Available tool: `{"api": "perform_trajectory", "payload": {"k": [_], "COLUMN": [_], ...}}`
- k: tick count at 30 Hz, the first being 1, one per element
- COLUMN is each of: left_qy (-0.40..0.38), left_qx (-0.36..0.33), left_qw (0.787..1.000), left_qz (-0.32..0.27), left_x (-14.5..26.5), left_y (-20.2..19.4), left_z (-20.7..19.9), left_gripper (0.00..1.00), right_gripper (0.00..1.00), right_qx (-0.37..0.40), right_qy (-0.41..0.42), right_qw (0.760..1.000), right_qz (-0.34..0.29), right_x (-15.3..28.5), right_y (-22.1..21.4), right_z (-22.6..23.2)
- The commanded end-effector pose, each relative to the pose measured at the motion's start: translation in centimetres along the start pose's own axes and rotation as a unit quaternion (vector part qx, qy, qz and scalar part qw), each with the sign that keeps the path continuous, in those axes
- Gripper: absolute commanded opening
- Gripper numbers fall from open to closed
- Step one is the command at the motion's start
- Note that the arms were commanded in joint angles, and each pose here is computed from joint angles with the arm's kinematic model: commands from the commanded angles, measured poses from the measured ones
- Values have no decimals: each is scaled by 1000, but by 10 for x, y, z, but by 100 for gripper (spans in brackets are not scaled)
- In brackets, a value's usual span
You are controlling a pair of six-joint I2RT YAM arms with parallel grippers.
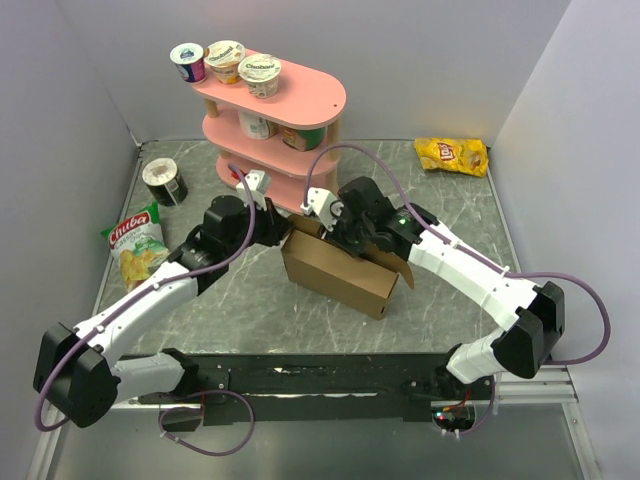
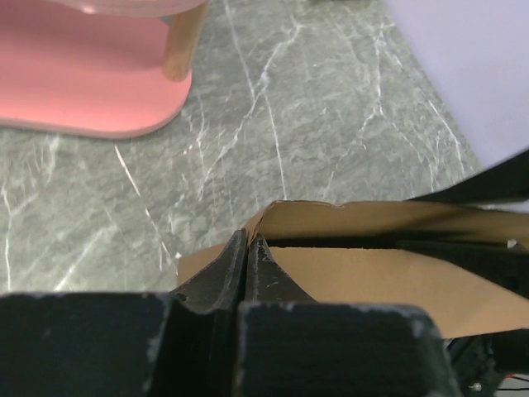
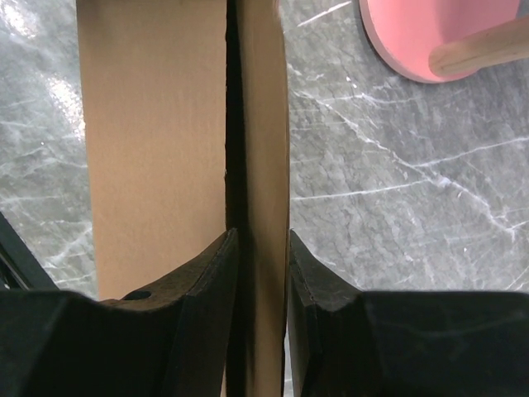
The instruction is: Fold the paper box
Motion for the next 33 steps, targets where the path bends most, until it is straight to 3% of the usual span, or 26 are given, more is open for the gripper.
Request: {"api": "perform_trajectory", "payload": {"k": [1, 28, 30, 31, 32, 33], "left_qy": [27, 39, 47, 48, 66, 73], "left_qx": [36, 31, 39, 42, 45, 45], "left_qw": [999, 998, 997, 997, 996, 996], "left_qz": [11, 40, 43, 45, 40, 40], "left_x": [-1, 2, 2, 2, 3, 4], "left_y": [17, -36, -38, -39, -37, -36], "left_z": [-1, 3, 5, 5, 9, 11], "left_gripper": [1, 1, 1, 1, 1, 1], "right_gripper": [36, 36, 45, 52, 66, 71], "right_qx": [2, -6, -13, -17, -30, -38], "right_qy": [-11, -30, -43, -45, -60, -64], "right_qw": [1000, 999, 998, 998, 997, 996], "right_qz": [-11, -26, -34, -43, -48, -44], "right_x": [-3, 3, 5, 9, 14, 20], "right_y": [2, -3, -1, 2, 5, 4], "right_z": [-4, -7, -10, -10, -13, -13]}}
Point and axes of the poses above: each gripper's point midway between its finger pads, its own x axis back along the fingers, its own z axis along the line the jaws close on, y = z × x, the point moved 5 cm from there along x, back along the fingers, and after that the axes turned 12 degrees about -x, right-handed, at the moved point
